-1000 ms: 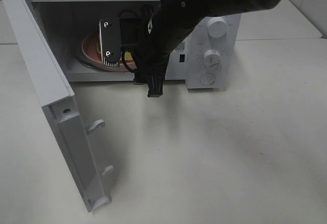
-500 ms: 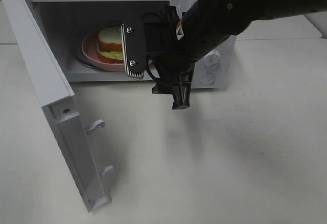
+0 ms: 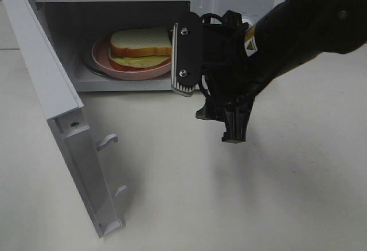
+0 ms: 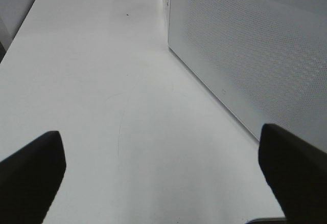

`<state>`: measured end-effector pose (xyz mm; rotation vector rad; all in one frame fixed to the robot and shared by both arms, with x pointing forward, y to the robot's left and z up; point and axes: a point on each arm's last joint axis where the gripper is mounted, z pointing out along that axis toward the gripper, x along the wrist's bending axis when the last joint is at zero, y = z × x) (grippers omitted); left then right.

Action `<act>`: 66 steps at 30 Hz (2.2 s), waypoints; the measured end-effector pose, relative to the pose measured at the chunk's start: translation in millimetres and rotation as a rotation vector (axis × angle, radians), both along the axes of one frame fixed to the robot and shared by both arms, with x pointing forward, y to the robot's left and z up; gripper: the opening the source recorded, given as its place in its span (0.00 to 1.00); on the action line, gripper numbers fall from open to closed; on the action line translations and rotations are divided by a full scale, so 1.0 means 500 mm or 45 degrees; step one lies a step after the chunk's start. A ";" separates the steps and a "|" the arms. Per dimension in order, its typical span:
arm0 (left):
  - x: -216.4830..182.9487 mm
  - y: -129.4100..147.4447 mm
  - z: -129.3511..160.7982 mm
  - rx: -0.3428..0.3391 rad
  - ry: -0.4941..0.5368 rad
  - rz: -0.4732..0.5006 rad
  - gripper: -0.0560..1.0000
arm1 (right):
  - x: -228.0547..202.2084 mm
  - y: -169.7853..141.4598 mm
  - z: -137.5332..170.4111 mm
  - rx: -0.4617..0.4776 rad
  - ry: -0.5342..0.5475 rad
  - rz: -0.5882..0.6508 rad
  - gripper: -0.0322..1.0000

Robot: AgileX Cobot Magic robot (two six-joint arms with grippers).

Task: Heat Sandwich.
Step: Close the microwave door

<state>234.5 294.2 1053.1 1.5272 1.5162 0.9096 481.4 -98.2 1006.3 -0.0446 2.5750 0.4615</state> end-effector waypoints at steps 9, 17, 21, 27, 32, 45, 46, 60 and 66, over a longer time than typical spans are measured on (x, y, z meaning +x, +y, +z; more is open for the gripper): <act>0.000 0.000 0.000 0.000 0.000 0.000 0.97 | -0.055 -0.048 0.012 0.074 0.072 -0.155 0.69; 0.000 0.000 0.000 0.000 0.000 0.000 0.97 | -0.100 -0.090 0.033 0.166 0.190 -0.407 0.69; 0.000 0.000 0.000 0.000 0.000 0.000 0.97 | -0.133 -0.121 0.039 0.196 0.266 -0.559 0.77; 0.000 0.000 0.000 0.000 0.000 0.000 0.97 | -0.165 -0.152 0.045 0.154 0.327 -0.645 0.82; 0.000 0.000 0.000 0.000 0.000 0.000 0.97 | -0.196 -0.180 0.064 0.123 0.368 -0.718 0.82; 0.000 0.000 0.000 0.000 0.000 0.000 0.97 | -0.270 -0.249 0.108 0.133 0.434 -0.914 0.78; 0.000 0.000 0.000 0.000 0.000 0.000 0.97 | -0.275 -0.253 0.111 0.136 0.436 -0.924 0.77; 0.000 0.000 0.000 0.000 0.000 0.000 0.97 | -0.364 -0.340 0.164 0.459 0.327 -1.062 0.77; 0.000 0.000 0.000 0.000 0.000 0.000 0.97 | -0.397 -0.379 0.177 0.619 0.218 -1.203 0.77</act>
